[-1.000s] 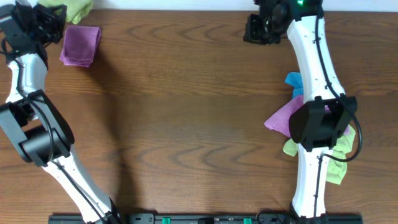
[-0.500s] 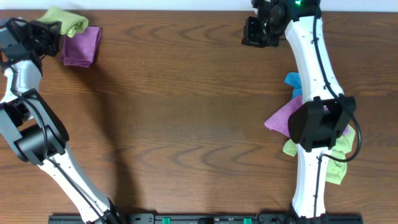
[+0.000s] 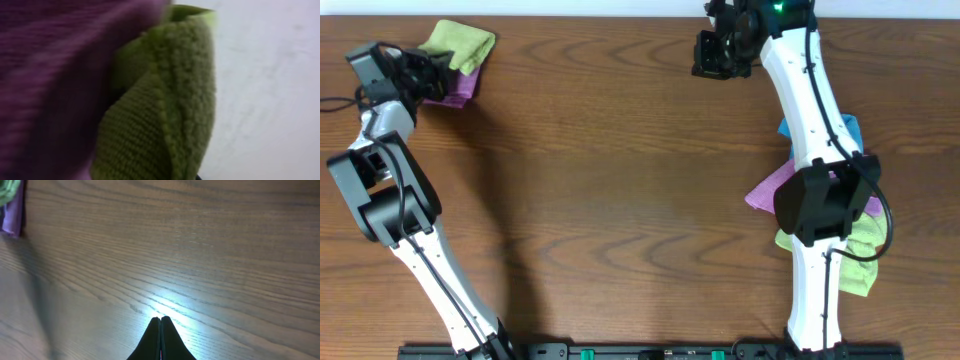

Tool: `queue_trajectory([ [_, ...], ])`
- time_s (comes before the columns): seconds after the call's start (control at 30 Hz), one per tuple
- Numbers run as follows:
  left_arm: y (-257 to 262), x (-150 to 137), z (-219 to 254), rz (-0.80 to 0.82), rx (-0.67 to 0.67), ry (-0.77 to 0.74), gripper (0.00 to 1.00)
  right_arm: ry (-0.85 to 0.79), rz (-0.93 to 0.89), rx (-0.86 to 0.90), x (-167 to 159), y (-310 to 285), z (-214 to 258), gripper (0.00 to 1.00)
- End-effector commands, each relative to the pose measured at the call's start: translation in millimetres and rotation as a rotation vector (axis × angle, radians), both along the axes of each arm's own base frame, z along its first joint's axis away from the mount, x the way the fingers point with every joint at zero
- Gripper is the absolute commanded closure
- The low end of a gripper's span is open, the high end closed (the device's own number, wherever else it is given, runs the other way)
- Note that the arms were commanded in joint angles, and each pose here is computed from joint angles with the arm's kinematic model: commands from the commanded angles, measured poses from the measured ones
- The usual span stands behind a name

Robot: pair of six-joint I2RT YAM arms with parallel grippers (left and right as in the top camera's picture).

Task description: Fold the cloth

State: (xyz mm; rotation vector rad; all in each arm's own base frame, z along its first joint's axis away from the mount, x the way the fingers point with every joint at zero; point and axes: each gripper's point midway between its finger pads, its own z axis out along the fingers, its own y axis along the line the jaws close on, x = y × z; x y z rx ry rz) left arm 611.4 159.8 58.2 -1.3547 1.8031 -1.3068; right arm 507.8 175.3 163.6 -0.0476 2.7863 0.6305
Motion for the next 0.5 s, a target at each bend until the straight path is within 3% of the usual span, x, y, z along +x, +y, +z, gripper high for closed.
queue_trajectory([
  [0.0, 6, -3, 4, -0.003, -0.011, -0.011, 0.94, -0.001, 0.006, 0.012, -3, 8, 5, 0.98],
  [0.1, 12, -8, 4, -0.007, -0.030, -0.005, 0.94, -0.002, 0.009, 0.012, -4, 10, 5, 0.98],
  [0.13, 13, -10, 4, -0.010, -0.039, -0.001, 0.85, -0.005, 0.009, 0.013, -3, 10, 6, 0.99],
  [0.27, 18, -24, 0, -0.024, -0.104, 0.044, 0.10, -0.018, 0.006, 0.019, 0, 13, 7, 0.99],
  [0.3, 20, -28, 0, -0.029, -0.109, 0.049, 0.04, -0.018, 0.007, 0.019, 0, 13, 7, 0.98],
  [0.47, 35, -51, 21, -0.062, -0.051, 0.053, 0.04, -0.020, 0.009, 0.019, 0, 14, 7, 0.98],
])
